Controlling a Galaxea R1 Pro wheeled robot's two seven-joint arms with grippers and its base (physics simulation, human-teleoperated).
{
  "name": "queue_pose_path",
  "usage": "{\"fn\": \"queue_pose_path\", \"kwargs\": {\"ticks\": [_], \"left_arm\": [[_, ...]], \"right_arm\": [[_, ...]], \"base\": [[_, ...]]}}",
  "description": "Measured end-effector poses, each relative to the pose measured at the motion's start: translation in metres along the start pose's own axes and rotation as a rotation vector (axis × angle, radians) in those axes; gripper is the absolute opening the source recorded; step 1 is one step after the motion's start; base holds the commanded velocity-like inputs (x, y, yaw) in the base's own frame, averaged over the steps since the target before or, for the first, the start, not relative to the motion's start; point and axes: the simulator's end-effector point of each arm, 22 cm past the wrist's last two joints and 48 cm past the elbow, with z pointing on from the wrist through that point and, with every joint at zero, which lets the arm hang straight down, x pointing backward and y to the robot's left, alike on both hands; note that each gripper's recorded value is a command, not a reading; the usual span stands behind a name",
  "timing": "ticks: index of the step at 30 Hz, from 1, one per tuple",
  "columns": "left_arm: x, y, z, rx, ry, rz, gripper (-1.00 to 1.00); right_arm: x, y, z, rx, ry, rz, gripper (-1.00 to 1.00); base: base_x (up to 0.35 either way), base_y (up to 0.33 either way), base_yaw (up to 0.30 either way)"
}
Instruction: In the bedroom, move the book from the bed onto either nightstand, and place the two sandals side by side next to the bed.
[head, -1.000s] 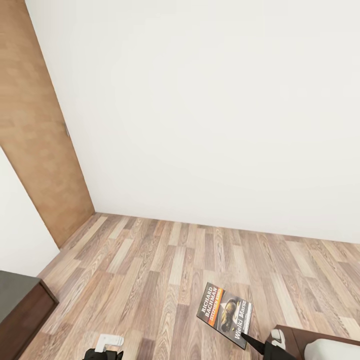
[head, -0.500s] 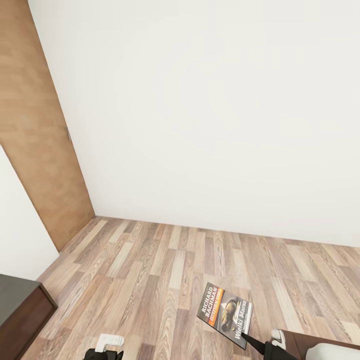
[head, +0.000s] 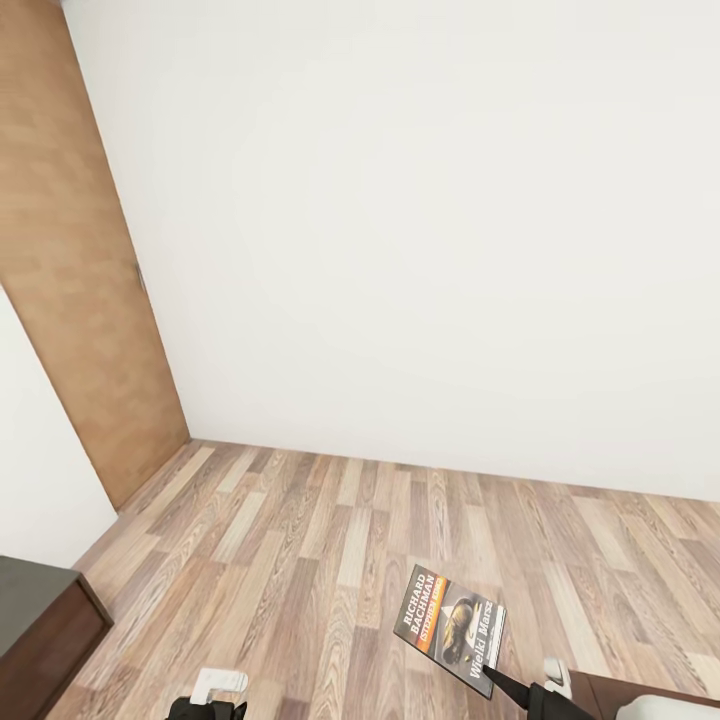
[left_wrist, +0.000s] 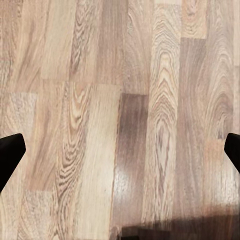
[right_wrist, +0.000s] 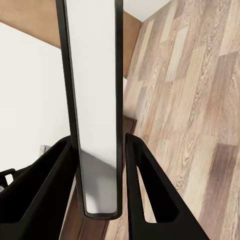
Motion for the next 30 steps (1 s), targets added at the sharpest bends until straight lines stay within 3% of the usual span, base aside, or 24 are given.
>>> {"fn": "queue_pose_path", "kwargs": {"ticks": [30], "left_arm": [[-0.022, 0.001, -0.008, -0.003, -0.048, 0.002, 1.00]], "right_arm": [[-0.014, 0.014, 0.000, -0.024, -0.023, -0.036, -1.00]], "base": [[0.000, 0.000, 0.000]]}}
